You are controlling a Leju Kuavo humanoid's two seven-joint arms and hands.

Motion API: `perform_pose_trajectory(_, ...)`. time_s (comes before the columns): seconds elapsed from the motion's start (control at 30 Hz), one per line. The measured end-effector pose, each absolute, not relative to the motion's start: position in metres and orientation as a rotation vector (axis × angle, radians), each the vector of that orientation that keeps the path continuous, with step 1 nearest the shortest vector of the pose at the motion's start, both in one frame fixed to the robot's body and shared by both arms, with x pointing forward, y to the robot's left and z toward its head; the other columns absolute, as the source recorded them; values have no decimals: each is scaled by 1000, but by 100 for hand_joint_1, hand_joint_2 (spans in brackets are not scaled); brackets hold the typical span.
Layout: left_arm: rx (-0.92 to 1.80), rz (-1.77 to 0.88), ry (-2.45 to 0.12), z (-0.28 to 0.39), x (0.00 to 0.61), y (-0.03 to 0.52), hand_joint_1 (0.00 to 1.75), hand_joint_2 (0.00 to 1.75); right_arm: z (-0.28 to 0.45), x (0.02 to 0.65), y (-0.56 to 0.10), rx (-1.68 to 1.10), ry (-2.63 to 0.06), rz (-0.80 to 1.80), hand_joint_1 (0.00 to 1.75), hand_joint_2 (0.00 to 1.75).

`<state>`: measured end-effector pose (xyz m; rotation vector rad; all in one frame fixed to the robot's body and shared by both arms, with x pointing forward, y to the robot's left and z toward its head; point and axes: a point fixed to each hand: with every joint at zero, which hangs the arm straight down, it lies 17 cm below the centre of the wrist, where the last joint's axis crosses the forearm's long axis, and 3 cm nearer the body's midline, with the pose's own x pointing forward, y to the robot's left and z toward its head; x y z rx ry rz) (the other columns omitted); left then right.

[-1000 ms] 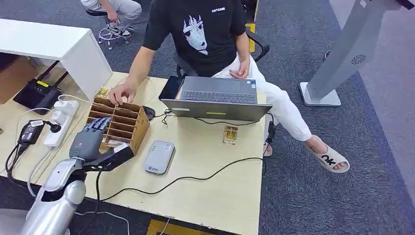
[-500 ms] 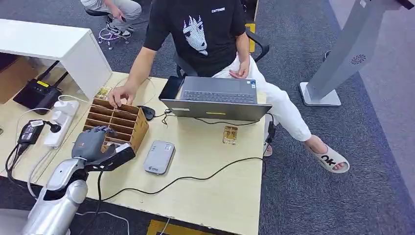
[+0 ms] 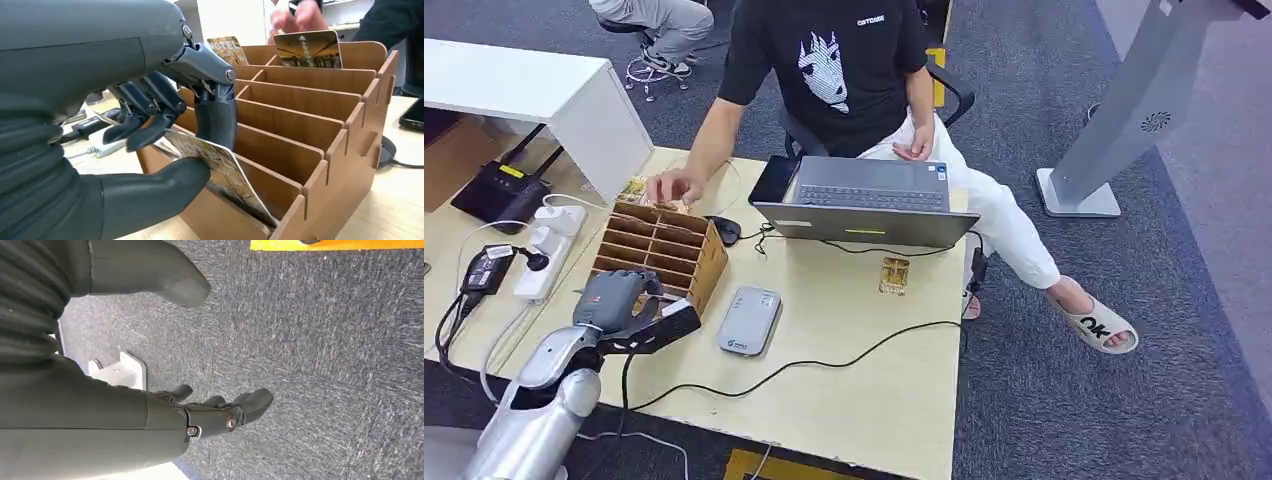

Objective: Pass the card to the sensor for recognition and then transmit it.

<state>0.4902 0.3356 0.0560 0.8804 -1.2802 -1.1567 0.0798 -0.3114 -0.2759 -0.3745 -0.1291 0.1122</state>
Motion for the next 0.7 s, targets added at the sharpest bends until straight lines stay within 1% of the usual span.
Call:
perform_pose_trajectory(0.3, 884, -1170, -1278, 56, 491, 336, 175, 175, -276, 80, -311, -374, -129, 114, 0, 175)
perform_pose_trajectory(0.47, 930, -1168, -1285, 63, 495, 339, 175, 175, -276, 80, -311, -374, -130, 118, 0, 175)
perform_pose_trajectory(0.6, 978, -1109, -1339, 85, 504, 344, 175, 175, -276, 81, -312, -378, -134, 127, 0, 175)
perform_pose_trajectory(0.7, 1014, -1050, -1425, 119, 514, 345, 175, 175, -276, 81, -312, -381, -138, 132, 0, 175)
